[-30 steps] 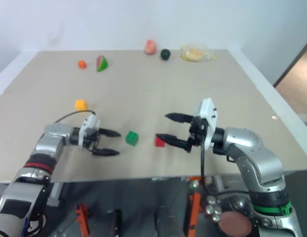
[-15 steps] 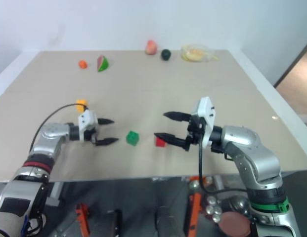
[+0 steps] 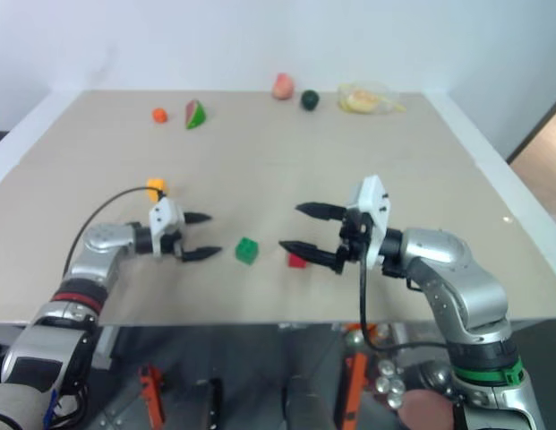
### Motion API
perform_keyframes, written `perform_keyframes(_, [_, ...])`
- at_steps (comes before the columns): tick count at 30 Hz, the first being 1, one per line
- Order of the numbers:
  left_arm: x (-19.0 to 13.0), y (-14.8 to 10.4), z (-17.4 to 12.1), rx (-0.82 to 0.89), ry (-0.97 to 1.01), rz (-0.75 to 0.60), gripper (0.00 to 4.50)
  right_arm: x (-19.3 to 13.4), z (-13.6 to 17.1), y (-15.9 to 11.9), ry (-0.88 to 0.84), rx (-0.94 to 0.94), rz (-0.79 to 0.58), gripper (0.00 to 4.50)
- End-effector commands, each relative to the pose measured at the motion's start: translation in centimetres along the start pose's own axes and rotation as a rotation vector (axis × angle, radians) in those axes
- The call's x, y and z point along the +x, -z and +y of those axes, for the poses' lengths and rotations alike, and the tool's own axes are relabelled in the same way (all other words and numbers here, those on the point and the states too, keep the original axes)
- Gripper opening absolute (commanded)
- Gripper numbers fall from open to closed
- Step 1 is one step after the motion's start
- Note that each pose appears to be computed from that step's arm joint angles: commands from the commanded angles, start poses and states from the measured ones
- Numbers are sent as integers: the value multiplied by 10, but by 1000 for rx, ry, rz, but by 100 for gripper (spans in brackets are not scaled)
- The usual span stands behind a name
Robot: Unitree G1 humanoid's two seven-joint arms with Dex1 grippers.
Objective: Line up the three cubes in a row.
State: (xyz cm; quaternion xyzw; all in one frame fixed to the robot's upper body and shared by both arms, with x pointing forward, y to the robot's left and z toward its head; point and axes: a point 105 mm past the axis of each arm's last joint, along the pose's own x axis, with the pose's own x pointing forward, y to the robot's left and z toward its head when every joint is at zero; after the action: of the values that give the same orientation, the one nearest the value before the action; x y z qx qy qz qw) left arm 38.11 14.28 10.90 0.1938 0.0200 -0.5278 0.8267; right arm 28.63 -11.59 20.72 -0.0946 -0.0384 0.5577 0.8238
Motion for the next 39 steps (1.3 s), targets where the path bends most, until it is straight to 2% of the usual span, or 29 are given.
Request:
perform_keyframes(1, [-7, -11, 14, 10, -49, -21, 449, -3, 0, -10, 2, -43, -20, 389])
perform_keyframes(4, [-23, -36, 36, -106, -153, -184, 449, -3, 0, -11, 4, -40, -23, 389])
perform_keyframes(7, [-37, -58, 43, -169, -191, -305, 449, -2, -2, -12, 12, -43, -32, 389])
perform_keyframes(11, [-56, -75, 49, -185, -288, -373, 449, 5, -18, -15, 92, -62, -59, 389])
perform_keyframes(14, [-65, -76, 53, -183, -405, -344, 449, 14, -33, -15, 172, -83, -63, 389])
perform_keyframes(19, [-86, -59, 66, -215, -712, -227, 449, 30, -60, -14, 319, -101, -57, 389])
perform_keyframes(25, [-111, -38, 76, -343, -1032, -120, 449, 42, -55, -21, 294, -110, -91, 389])
perform_keyframes(34, [-90, -20, 65, -388, -999, -19, 449, 48, -50, -24, 254, -124, -104, 389])
perform_keyframes(39, [-78, -10, 68, -444, -1006, 6, 449, 45, -43, -26, 235, -123, -113, 389])
